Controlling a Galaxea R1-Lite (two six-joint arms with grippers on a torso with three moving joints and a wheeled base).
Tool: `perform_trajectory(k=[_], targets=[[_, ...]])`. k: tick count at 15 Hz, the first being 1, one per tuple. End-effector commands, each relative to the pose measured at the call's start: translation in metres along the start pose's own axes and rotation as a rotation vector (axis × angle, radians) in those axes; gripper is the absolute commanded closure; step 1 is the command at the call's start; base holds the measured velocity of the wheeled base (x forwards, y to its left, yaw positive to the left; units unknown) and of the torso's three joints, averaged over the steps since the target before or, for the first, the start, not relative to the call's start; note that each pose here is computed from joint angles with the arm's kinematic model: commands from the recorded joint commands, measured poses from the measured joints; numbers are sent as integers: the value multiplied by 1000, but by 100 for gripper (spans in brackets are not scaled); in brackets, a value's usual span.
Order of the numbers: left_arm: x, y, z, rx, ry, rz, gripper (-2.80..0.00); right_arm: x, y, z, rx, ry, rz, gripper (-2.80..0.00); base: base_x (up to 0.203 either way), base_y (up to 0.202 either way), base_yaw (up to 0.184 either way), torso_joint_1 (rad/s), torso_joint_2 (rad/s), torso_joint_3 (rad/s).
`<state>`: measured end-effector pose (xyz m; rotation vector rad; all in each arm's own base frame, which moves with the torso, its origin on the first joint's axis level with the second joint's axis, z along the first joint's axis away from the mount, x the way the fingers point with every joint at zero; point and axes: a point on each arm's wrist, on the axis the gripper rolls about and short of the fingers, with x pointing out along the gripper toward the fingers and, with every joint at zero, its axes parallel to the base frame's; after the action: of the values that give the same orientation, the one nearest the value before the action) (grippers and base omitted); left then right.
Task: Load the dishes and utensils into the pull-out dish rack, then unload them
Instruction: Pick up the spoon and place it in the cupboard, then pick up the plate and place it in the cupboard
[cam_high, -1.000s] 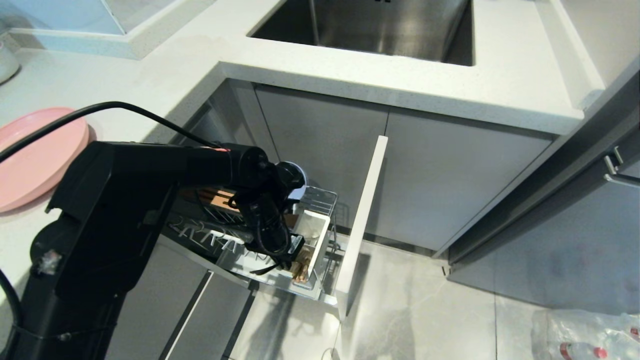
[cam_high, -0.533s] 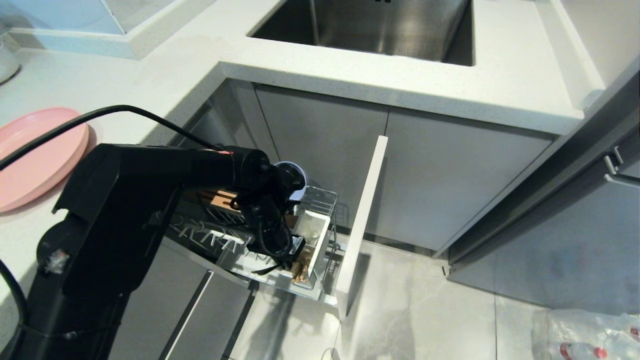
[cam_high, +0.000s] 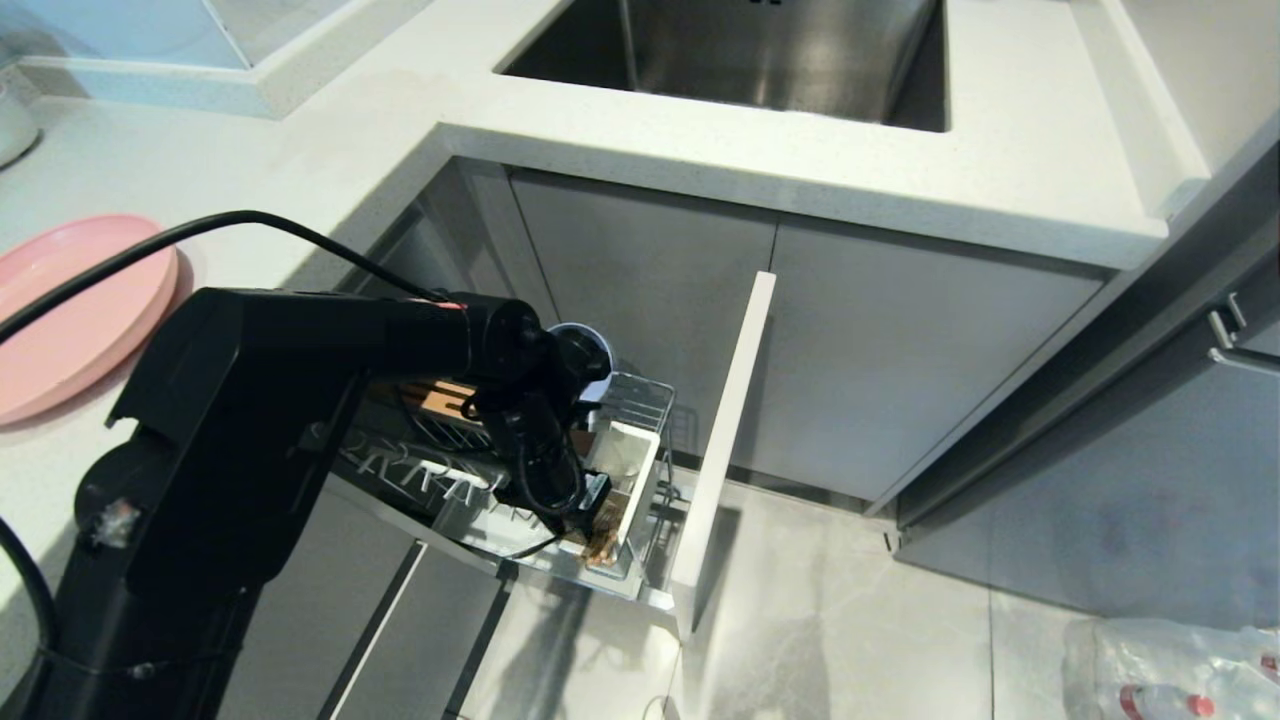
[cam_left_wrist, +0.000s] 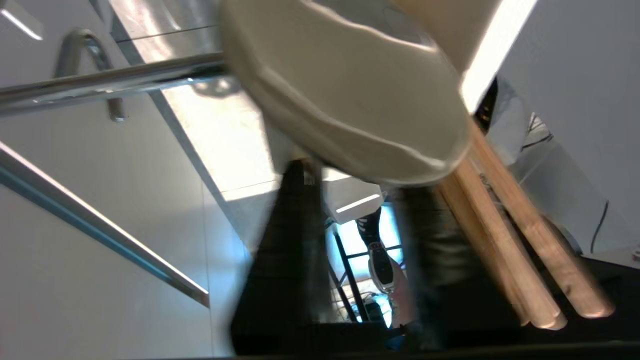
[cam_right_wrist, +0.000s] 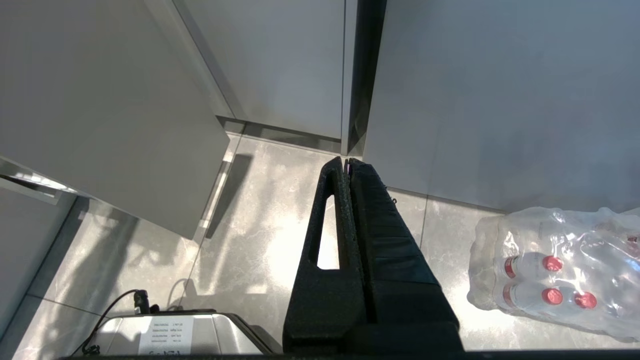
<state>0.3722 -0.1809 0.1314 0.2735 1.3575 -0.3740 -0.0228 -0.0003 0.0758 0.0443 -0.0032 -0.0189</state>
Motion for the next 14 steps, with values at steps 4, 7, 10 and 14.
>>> perform_trajectory(k=[4,7,10,14], targets=[[-6,0,-1,-4,-9,1,-280,0,0,0,0,0,0,0,0,0,0,0,0,0],[-17,0,-3,-5,-35,1,-280,0,0,0,0,1,0,0,0,0,0,0,0,0],[-29,-1,-5,-8,-60,8,-280,0,0,0,0,0,0,0,0,0,0,0,0,0],[-50,-3,-10,-29,-109,2,-280,0,0,0,0,0,1,0,0,0,0,0,0,0]])
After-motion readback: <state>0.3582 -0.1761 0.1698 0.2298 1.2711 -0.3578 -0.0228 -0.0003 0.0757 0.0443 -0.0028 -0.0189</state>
